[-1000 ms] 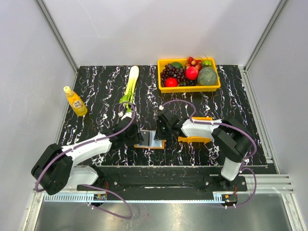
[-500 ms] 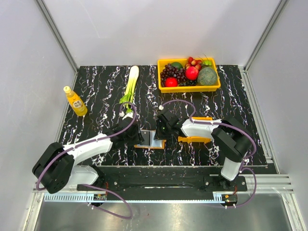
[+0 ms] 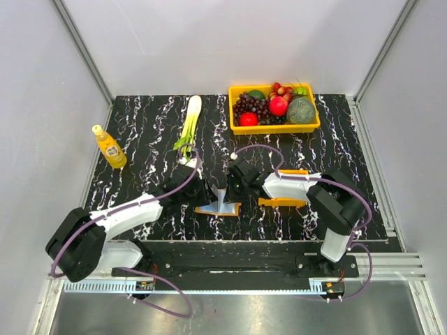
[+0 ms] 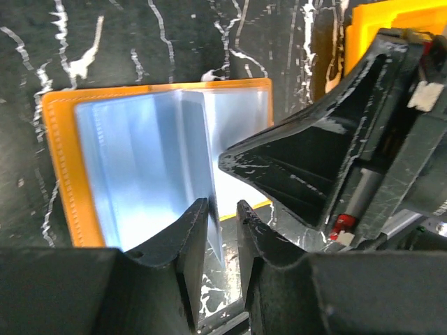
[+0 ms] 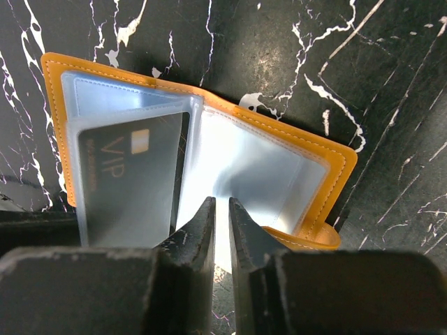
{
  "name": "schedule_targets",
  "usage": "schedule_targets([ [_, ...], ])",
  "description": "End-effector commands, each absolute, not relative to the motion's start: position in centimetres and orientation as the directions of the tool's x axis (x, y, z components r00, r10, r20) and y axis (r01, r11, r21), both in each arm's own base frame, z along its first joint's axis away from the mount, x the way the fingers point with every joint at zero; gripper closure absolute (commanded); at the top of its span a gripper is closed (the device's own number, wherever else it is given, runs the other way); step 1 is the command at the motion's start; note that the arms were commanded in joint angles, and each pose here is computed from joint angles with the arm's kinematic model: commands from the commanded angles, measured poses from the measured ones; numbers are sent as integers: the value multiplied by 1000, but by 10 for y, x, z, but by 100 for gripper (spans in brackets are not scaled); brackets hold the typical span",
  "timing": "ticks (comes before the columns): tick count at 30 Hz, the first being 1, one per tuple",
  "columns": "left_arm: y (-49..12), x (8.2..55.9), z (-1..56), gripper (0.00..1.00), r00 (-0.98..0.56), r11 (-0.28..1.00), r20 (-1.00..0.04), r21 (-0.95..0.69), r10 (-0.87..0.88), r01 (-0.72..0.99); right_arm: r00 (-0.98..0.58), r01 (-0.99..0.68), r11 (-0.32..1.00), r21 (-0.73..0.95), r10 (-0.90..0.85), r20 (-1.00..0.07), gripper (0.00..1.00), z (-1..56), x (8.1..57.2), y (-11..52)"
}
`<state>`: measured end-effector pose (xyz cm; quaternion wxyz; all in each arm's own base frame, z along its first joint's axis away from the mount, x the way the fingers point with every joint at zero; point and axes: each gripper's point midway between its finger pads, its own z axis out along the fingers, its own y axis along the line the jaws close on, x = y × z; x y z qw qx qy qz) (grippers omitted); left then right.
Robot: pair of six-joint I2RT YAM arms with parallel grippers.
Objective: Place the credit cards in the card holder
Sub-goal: Insert the credit card into the card holder.
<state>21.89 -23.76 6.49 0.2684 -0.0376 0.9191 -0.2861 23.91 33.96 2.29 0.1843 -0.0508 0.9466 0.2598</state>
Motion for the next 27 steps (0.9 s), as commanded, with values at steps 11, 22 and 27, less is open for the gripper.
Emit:
schedule_targets([
  [11,-276,231,72,70,-872,782,-456,-603,-178,156,-916,-175,878,445,20,-401,81,25,243,338],
  [22,-252,231,24,75,-900,884,-380,-467,-214,-13,-870,-140,902,409,85,-486,81,43,255,320],
  [27,-247,228,15,73,-896,886,-381,-463,-229,-29,-832,-128,910,394,118,-543,79,59,262,309],
])
